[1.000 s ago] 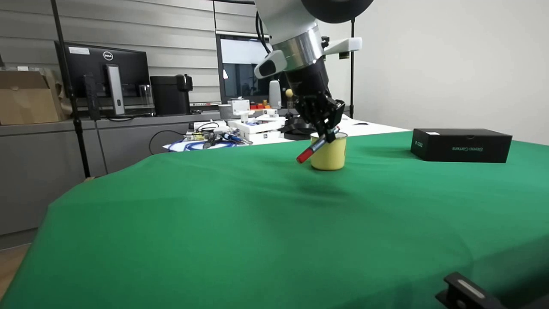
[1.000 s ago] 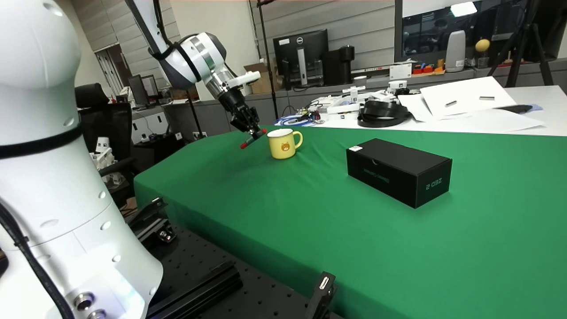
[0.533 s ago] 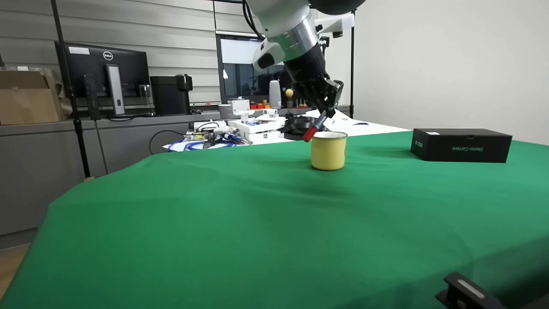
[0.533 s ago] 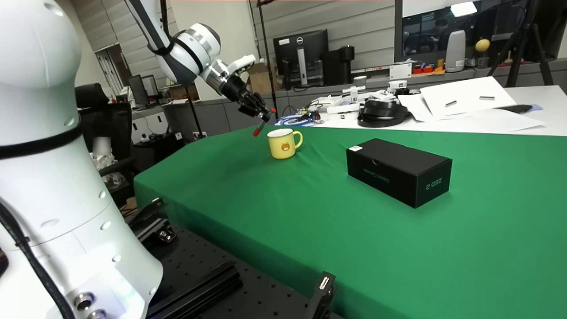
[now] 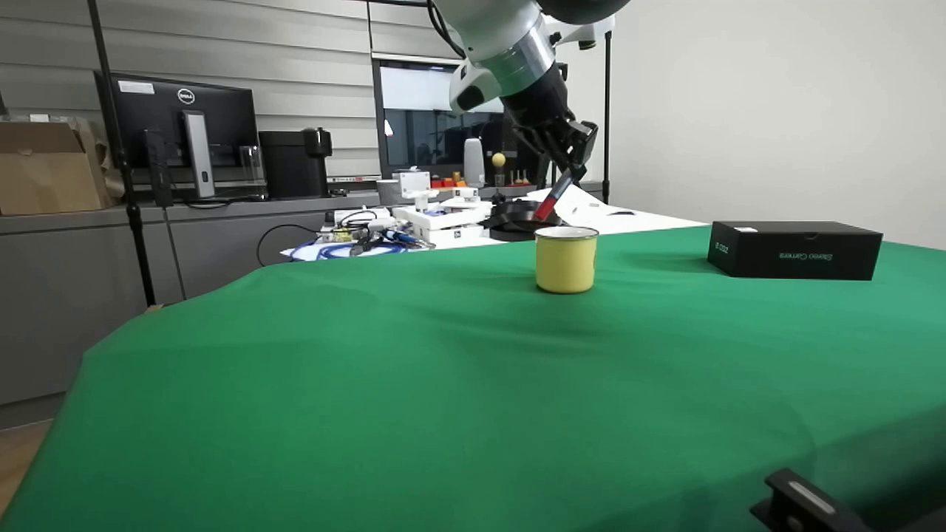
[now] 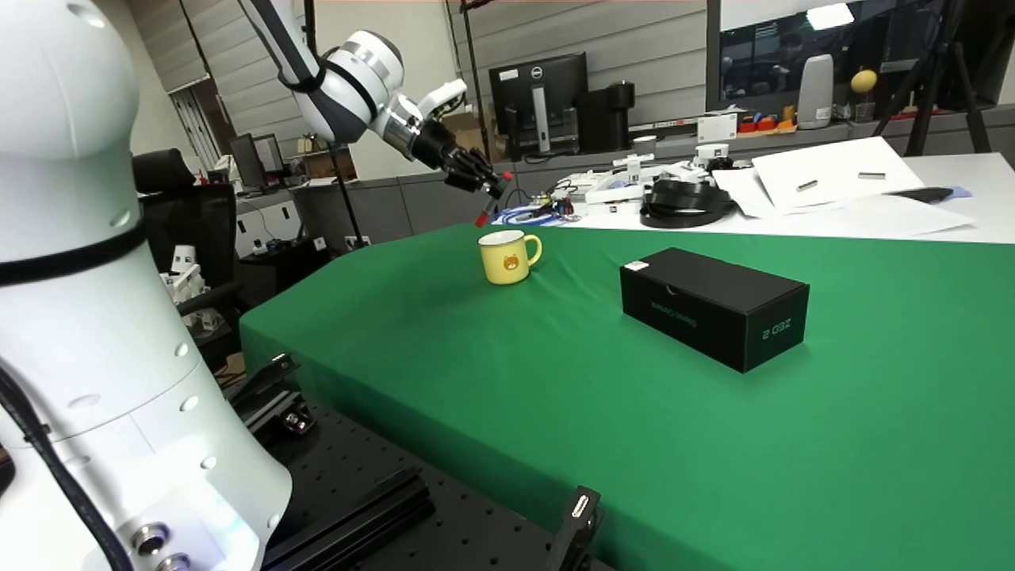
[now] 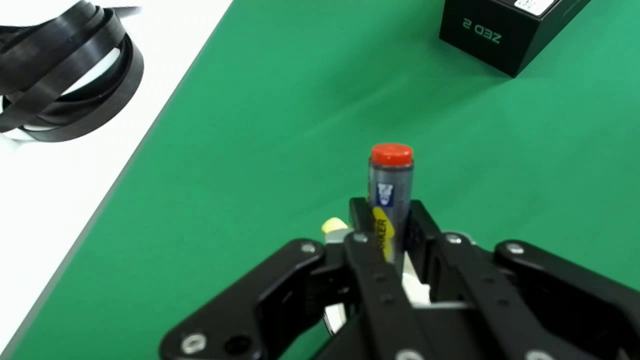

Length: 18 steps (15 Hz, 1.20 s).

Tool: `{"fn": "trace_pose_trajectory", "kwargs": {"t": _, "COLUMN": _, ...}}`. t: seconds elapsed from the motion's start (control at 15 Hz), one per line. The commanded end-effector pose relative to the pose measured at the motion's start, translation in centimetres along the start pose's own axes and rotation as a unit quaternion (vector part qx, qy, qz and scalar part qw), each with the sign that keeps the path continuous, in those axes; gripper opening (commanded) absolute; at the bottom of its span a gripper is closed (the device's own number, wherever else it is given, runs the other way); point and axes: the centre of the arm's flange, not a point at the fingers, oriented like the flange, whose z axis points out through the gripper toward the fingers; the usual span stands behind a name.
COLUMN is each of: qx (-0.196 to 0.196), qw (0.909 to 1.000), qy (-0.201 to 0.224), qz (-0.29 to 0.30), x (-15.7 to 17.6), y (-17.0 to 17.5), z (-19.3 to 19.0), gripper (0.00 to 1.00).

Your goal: Put the red marker inside the yellow mug

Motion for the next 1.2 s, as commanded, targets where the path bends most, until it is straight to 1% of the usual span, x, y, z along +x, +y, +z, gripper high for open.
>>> {"fn": "trace_pose_trajectory", "kwargs": {"t": 0.0, "qx": -0.002, "qw": 0.9994, "qy": -0.023, "qz": 0.026, "x": -1.3, "y": 0.4, "z": 0.7, "gripper": 0.05}}
{"fn": "trace_pose_trajectory", "kwargs": {"t": 0.27, "qx": 0.014, "qw": 0.9991, "qy": -0.029, "qz": 0.028, "x": -1.8, "y": 0.0, "z": 2.4, "gripper": 0.05}}
{"fn": "trace_pose_trajectory", "kwargs": {"t": 0.47, "qx": 0.026, "qw": 0.9989, "qy": -0.032, "qz": 0.022, "x": -1.4, "y": -0.6, "z": 3.5, "gripper": 0.05}}
{"fn": "trace_pose_trajectory", "kwargs": {"t": 0.8, "qx": 0.052, "qw": 0.9983, "qy": -0.026, "qz": 0.008, "x": 0.6, "y": -1.9, "z": 5.6, "gripper": 0.05}}
{"fn": "trace_pose_trajectory", "kwargs": {"t": 1.0, "qx": 0.057, "qw": 0.998, "qy": -0.026, "qz": 0.002, "x": 1.6, "y": -2.3, "z": 6.1, "gripper": 0.05}}
{"fn": "trace_pose_trajectory", "kwargs": {"t": 1.07, "qx": 0.059, "qw": 0.9979, "qy": -0.025, "qz": 0.004, "x": 1.7, "y": -2.3, "z": 5.9, "gripper": 0.44}}
{"fn": "trace_pose_trajectory", "kwargs": {"t": 1.13, "qx": 0.059, "qw": 0.9979, "qy": -0.025, "qz": 0.005, "x": 1.7, "y": -2.2, "z": 5.7, "gripper": 0.47}}
